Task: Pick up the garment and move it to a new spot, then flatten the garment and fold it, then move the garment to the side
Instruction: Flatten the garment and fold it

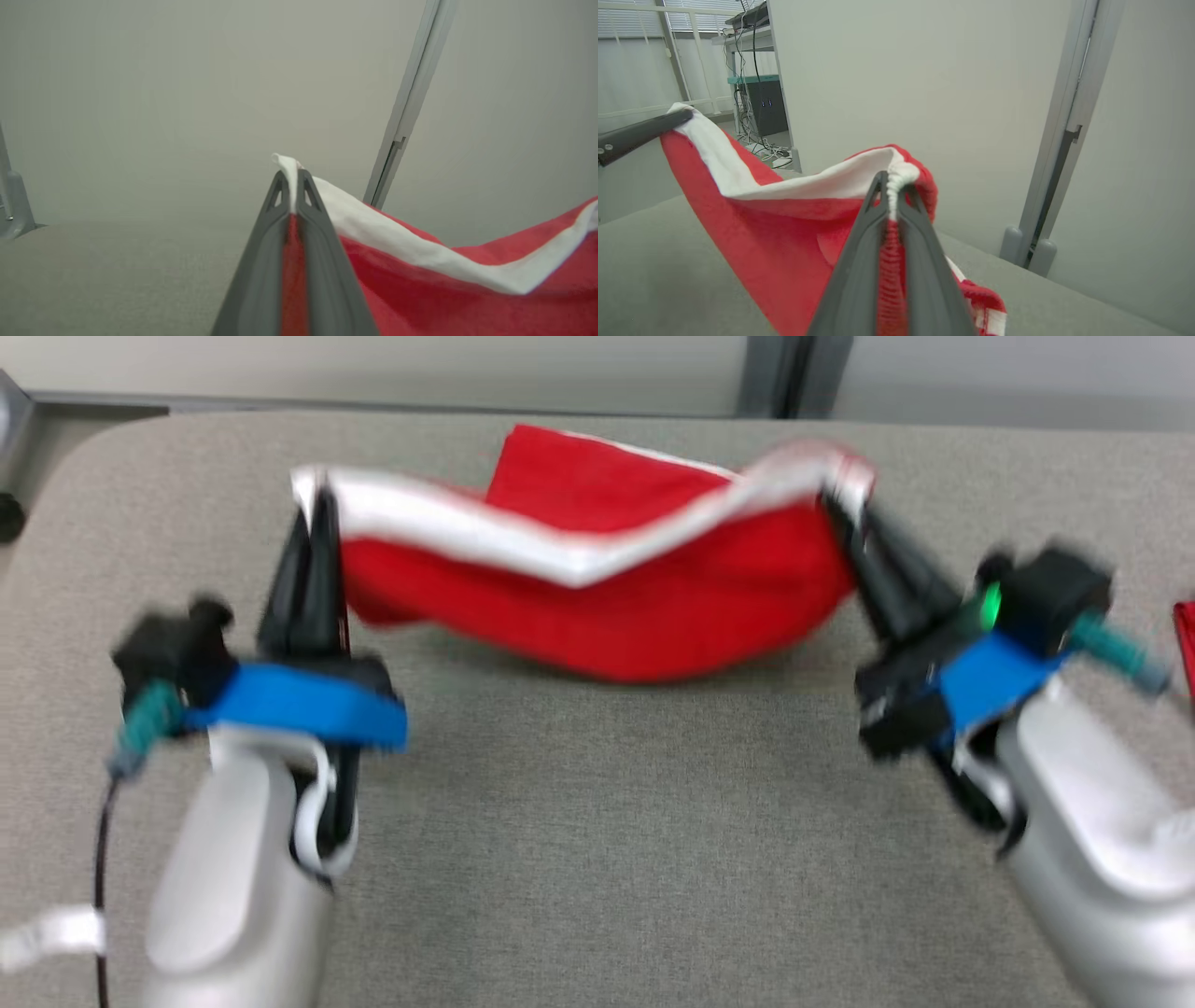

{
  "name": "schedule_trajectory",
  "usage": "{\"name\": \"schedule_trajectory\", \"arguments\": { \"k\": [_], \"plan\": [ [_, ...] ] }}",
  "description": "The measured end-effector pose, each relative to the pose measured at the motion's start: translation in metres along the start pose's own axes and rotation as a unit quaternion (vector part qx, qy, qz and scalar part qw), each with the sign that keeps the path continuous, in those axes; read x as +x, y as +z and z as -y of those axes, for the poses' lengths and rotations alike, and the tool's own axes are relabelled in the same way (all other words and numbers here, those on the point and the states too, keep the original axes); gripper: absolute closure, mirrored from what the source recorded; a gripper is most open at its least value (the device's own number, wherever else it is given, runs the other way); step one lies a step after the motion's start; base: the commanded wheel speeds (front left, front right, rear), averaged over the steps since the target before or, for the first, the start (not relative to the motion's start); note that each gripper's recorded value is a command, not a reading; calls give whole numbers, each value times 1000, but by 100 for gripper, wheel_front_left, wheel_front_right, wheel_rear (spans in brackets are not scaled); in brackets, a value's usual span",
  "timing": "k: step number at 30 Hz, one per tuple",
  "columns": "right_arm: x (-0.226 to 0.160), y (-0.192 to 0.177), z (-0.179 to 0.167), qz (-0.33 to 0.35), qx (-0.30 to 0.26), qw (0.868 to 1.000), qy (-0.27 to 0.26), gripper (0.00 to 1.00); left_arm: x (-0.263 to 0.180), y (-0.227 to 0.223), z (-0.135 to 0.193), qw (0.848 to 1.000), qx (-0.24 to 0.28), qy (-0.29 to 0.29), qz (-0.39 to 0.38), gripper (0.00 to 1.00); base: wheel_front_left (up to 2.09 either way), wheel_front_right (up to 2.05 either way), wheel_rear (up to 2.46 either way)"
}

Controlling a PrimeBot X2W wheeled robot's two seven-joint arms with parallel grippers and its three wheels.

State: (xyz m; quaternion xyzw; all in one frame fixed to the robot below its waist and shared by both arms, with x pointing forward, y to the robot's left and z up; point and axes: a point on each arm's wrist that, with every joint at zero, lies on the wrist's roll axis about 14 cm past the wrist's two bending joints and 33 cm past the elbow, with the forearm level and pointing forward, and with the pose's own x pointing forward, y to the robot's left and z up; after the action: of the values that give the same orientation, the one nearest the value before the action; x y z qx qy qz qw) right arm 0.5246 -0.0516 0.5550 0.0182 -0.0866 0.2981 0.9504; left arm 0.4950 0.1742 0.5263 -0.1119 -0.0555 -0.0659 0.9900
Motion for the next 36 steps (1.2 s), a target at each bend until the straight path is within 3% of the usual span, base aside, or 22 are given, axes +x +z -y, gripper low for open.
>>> {"name": "schedule_trajectory", "arguments": {
  "k": [7, 14, 21, 29, 36],
  "plan": [
    [-65, -38, -43, -57, 84, 995, -7, 100, -87, -39, -24, 994, -42, 84, -51, 100, 0, 0, 0],
    [-108, -35, -74, -61, 134, 989, -19, 100, -149, -48, -30, 989, -59, 121, -68, 100, 0, 0, 0],
    [-150, -36, -98, -69, 170, 982, -35, 100, -193, -60, -16, 986, -70, 119, -89, 100, 0, 0, 0],
    [-172, -41, -106, -76, 198, 976, -54, 100, -197, -61, -3, 988, -79, 102, -89, 100, 0, 0, 0],
    [-154, -56, -87, -84, 232, 966, -78, 100, -130, -56, 20, 995, -43, 30, -84, 100, 0, 0, 0]
  ]
}}
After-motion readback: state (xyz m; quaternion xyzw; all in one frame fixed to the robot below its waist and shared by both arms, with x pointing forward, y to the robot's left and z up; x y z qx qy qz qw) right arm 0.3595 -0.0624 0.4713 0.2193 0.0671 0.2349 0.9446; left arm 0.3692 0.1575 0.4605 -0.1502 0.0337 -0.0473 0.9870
